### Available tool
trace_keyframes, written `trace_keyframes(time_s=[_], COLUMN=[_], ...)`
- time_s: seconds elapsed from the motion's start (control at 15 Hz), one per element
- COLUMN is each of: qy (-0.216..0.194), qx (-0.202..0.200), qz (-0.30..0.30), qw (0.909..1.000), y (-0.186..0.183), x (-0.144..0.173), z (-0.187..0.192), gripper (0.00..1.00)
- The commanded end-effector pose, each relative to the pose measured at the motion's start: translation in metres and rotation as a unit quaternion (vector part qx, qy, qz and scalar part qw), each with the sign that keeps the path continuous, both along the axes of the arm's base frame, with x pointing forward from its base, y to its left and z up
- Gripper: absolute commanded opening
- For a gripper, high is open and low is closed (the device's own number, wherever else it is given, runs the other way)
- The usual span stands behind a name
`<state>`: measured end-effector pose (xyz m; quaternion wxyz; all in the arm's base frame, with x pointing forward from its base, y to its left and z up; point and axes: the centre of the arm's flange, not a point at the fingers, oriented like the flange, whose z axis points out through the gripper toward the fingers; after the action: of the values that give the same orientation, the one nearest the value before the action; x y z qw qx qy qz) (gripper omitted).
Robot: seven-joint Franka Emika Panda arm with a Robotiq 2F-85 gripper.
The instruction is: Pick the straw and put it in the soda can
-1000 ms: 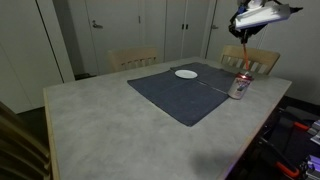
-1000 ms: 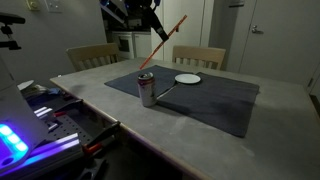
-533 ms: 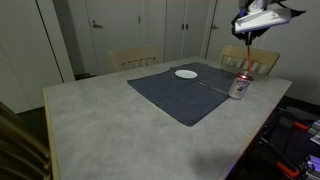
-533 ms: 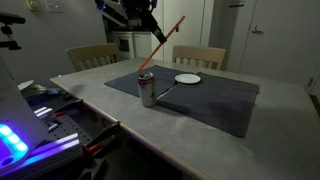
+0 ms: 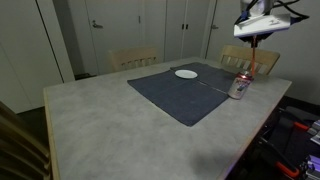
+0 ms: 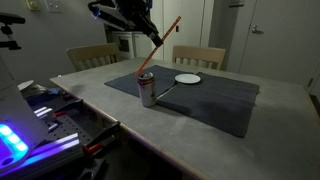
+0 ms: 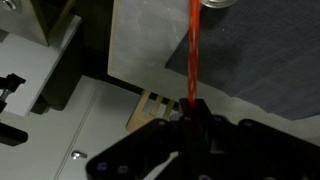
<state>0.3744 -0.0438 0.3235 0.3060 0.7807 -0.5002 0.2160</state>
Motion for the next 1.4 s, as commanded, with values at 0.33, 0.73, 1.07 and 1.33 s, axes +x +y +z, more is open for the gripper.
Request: trace_keyframes(time_s=[0.33, 0.73, 1.07, 1.33], qy=[-0.012, -0.030, -0.043, -0.050], qx=[-0.019, -0.026, -0.038, -0.043], qz=[-0.042, -0.064, -0.078, -0.085], qw=[0.9989, 0.9972, 0.9953, 0.9942], y=[0.0065, 0.0081, 0.0091, 0.0109], x=[-0.0038, -0.0056, -0.0086, -0.0100], z=[-0.0114, -0.0101, -0.0045, -0.0027], gripper=[0.02, 0.02, 0.02, 0.02])
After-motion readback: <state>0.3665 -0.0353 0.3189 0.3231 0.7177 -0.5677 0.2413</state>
